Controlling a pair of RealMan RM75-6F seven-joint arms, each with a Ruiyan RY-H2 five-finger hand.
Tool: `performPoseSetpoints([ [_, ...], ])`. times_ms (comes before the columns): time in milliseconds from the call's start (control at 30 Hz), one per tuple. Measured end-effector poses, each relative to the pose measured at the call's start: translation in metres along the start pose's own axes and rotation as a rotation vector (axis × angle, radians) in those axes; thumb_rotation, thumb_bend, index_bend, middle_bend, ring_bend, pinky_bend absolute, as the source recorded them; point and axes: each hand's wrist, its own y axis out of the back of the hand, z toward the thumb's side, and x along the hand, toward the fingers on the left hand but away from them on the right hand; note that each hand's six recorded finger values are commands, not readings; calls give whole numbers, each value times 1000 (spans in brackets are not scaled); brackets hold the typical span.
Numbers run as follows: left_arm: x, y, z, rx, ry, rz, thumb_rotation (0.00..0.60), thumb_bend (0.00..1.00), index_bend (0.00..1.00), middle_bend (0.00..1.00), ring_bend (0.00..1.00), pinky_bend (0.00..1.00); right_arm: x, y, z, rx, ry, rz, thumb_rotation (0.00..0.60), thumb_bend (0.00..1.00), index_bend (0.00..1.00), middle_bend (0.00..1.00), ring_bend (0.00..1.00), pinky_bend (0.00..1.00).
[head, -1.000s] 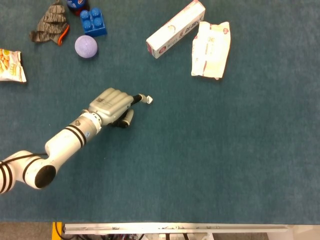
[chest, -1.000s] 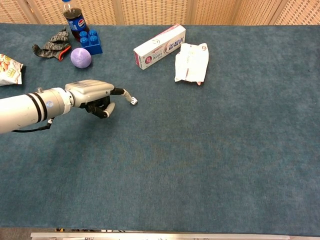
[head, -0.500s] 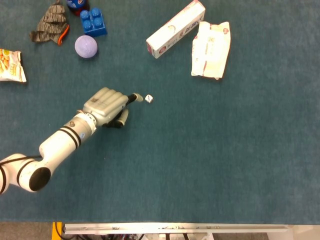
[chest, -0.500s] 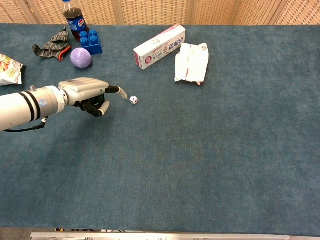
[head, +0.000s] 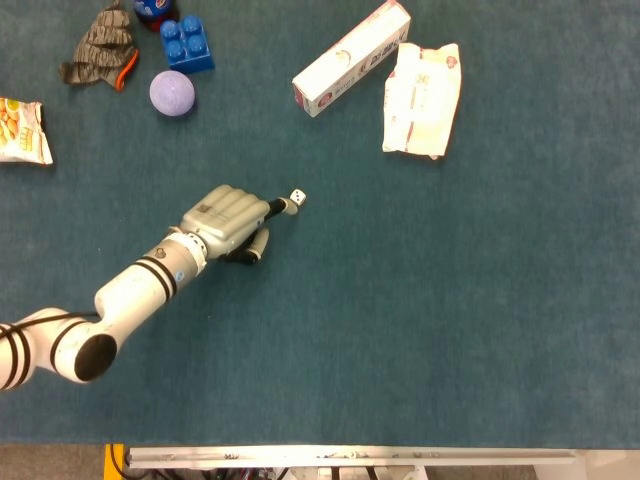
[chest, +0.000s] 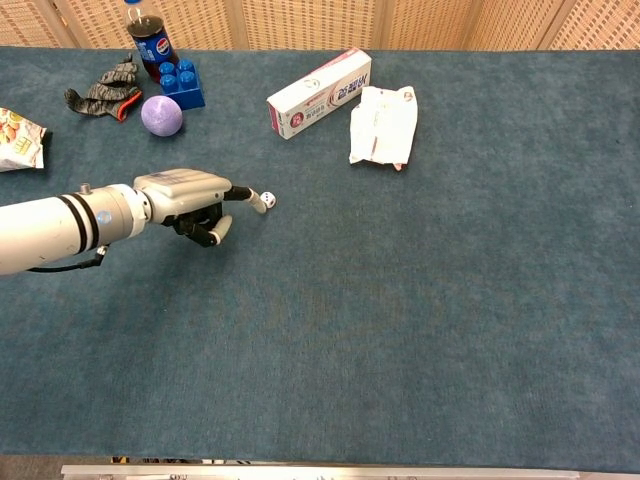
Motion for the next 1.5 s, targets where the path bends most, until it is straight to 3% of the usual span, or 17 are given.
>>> performPoseSetpoints([
  [900,14,19,2,-96,16,32,543,726,140,916,932,905,5,2,-11,-9,-22,-5,600,345,294,365,313,347],
  [1067,11,23,1,-101,18,52,511,726,115,896,914,906,5,1,-12,-9,-23,-2,600,344,294,365,313,347],
  [1200,-1,30,-6,-109,36,103,483,704,81,831,844,887,2,1,-10,-7,-18,0,600,345,294,365,313,348],
  [1367,-27,39,-22,-140,83,213,463,507,31,658,646,802,-2,-3,-7,-4,-11,12,600,345,294,365,313,347],
  [1500,-58,45,-39,-172,143,338,396,396,32,507,506,694,-5,-9,-5,-5,-7,30,600,345,294,365,313,348],
])
